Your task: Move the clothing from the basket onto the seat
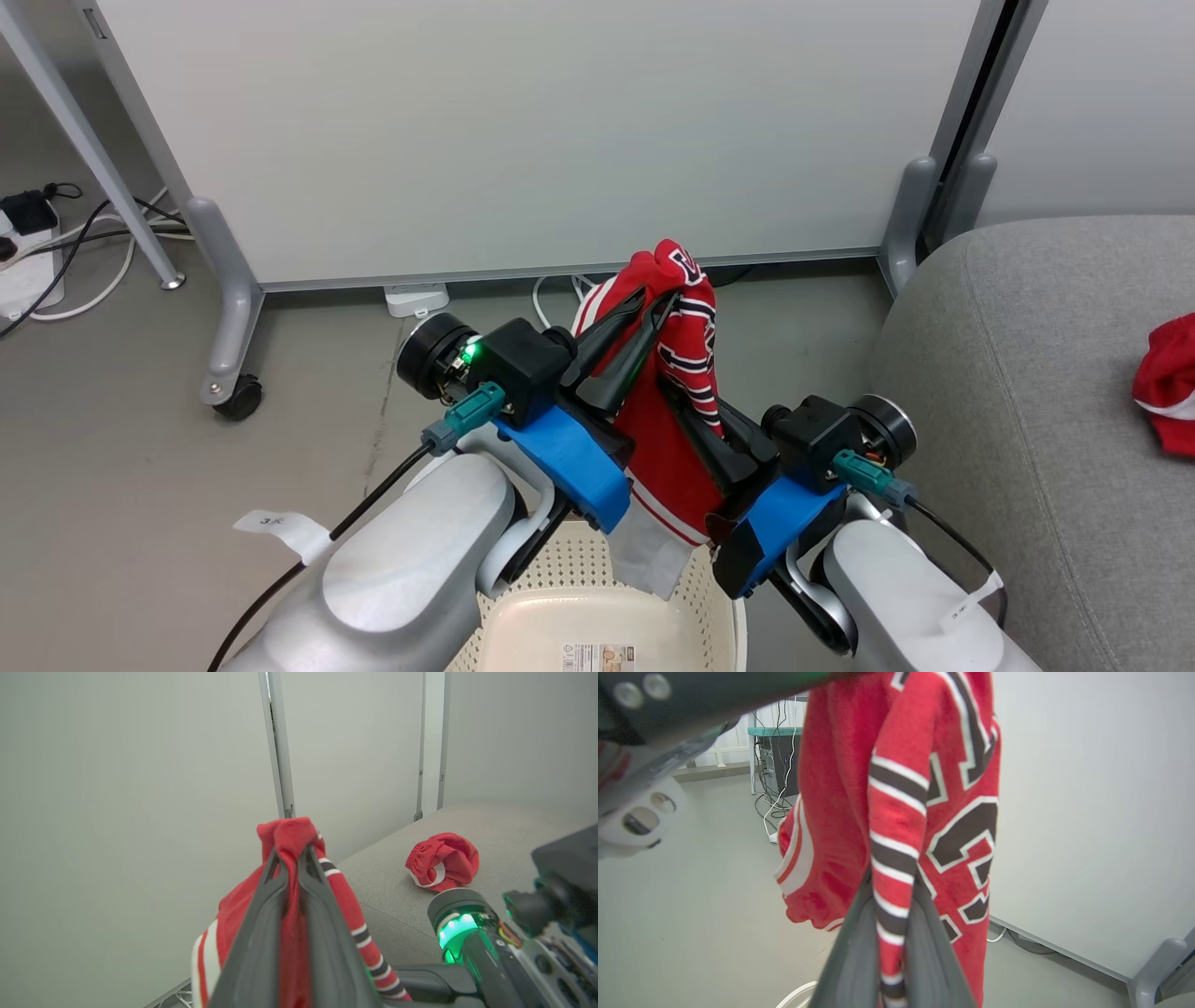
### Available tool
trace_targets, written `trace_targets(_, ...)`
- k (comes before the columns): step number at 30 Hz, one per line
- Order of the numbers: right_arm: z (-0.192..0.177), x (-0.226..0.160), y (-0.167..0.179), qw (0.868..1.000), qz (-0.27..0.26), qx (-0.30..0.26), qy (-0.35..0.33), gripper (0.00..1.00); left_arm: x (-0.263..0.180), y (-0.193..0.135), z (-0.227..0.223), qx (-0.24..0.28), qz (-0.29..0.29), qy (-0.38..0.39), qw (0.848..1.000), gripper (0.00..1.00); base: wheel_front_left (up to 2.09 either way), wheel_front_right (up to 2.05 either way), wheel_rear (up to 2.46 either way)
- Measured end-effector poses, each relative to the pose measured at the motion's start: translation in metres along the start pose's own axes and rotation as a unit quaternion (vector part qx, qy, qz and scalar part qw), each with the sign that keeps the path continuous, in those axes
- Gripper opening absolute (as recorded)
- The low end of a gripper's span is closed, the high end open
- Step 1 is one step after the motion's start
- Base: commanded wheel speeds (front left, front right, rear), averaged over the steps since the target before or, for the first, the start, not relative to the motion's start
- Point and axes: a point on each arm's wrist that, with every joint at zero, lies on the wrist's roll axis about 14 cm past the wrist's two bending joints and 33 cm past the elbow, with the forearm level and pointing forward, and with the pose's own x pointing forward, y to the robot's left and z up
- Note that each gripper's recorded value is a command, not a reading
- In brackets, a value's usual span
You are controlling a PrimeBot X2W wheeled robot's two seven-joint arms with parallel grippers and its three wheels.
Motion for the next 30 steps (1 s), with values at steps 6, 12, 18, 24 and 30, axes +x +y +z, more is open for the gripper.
trace_targets(6,0.0013,-0.0009,-0.002,1.0,-0.004,0.0,-0.002,0.0,0.0006,-0.001,-0.0003,0.0,-0.002,0.0,1.0,0.0,0.0,0.0,0.0)
trace_targets(12,0.003,-0.0009,-0.0022,1.0,-0.004,0.0,-0.005,0.0,0.001,-0.0015,-0.001,0.001,-0.003,0.0,1.0,0.0,0.0,0.0,0.0)
trace_targets(18,0.0037,-0.0009,-0.0018,1.0,-0.004,0.0,-0.006,0.0,0.001,-0.0014,-0.0016,0.002,-0.004,0.002,1.0,0.0,0.0,0.0,0.0)
trace_targets(24,0.0045,-0.0006,-0.0011,1.0,-0.003,0.0,-0.008,0.0,0.0007,-0.001,-0.002,0.002,-0.003,0.002,1.0,0.0,0.0,0.0,0.0)
trace_targets(30,0.005,-0.0007,-0.0012,1.0,-0.003,0.0,-0.008,0.0,0.0011,-0.0009,-0.0022,0.002,-0.004,0.002,1.0,0.0,0.0,0.0,0.0)
